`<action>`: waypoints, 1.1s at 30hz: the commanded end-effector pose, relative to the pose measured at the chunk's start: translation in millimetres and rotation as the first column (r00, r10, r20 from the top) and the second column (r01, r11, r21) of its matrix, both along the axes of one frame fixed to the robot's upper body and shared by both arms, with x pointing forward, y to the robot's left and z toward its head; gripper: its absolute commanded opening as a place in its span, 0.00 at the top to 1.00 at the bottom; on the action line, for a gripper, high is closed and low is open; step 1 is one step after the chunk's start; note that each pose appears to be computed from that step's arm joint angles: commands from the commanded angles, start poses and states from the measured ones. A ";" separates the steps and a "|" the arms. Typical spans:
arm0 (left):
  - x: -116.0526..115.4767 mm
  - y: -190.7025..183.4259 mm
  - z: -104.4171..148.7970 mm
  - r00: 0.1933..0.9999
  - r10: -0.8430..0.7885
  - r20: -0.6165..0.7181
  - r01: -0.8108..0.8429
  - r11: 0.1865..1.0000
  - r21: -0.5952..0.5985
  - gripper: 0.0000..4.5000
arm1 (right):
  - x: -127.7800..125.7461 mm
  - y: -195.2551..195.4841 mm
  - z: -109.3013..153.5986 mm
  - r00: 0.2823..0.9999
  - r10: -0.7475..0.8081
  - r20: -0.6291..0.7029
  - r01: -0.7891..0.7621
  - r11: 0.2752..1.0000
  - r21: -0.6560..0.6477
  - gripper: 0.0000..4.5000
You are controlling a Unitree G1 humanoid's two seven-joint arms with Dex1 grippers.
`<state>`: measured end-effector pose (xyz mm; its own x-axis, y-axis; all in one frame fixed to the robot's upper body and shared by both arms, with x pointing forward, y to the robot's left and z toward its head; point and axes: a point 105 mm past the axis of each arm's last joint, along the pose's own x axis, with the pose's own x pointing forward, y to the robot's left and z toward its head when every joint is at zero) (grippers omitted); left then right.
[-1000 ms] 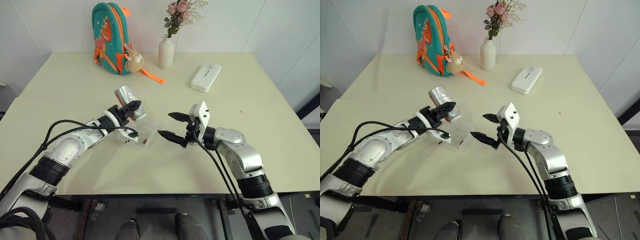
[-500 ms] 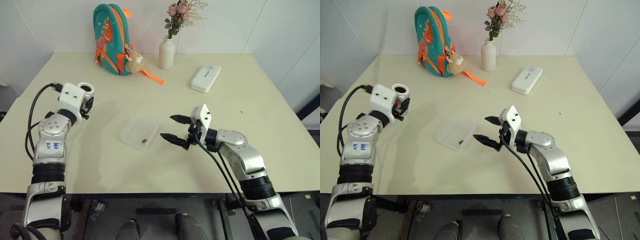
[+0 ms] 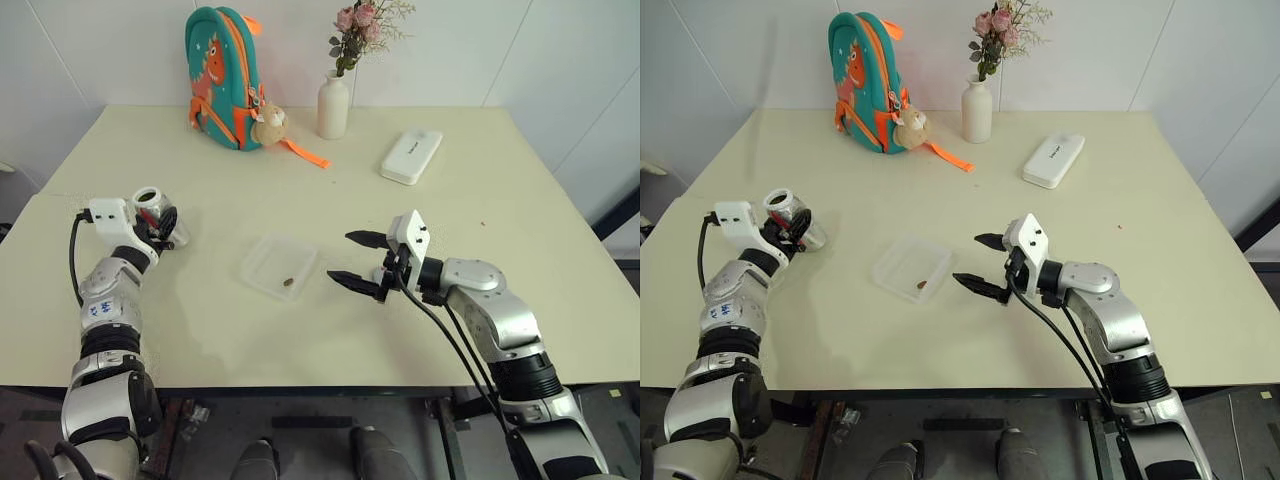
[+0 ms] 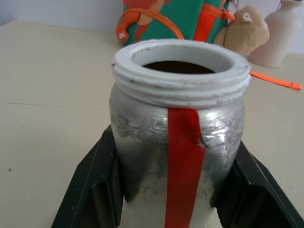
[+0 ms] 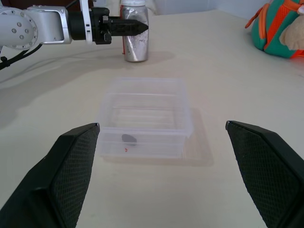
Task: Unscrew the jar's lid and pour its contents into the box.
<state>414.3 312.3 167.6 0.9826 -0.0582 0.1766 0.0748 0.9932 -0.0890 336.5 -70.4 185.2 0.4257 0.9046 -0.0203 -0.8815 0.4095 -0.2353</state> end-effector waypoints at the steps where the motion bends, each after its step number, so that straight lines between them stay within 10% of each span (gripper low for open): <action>1: -9.4 12.6 9.8 0.999 0.008 0.046 -0.009 1.000 0.016 0.40 | -4.8 0.4 13.2 0.998 0.017 0.061 -0.018 1.000 0.014 0.00; 7: -28.9 14.5 13.9 0.999 -0.007 0.037 0.001 0.987 0.164 0.00 | -5.9 4.8 13.2 0.998 0.029 0.062 -0.031 0.999 0.022 0.00; 17: -88.5 6.5 6.5 0.999 0.005 -0.053 0.011 0.955 0.298 0.00 | -7.6 4.8 8.2 0.998 0.035 0.052 -0.036 0.999 0.020 0.00; 25: -139.9 -35.4 33.7 0.927 -0.341 -0.156 0.366 0.737 0.568 0.00 | -10.9 -13.5 11.1 0.993 0.083 0.084 -0.079 0.996 -0.049 0.00; 33: -139.7 -64.3 38.1 0.776 -0.580 -0.247 0.594 0.543 0.593 0.00 | -13.6 -26.7 20.0 0.961 0.162 0.225 -0.134 0.982 -0.133 0.00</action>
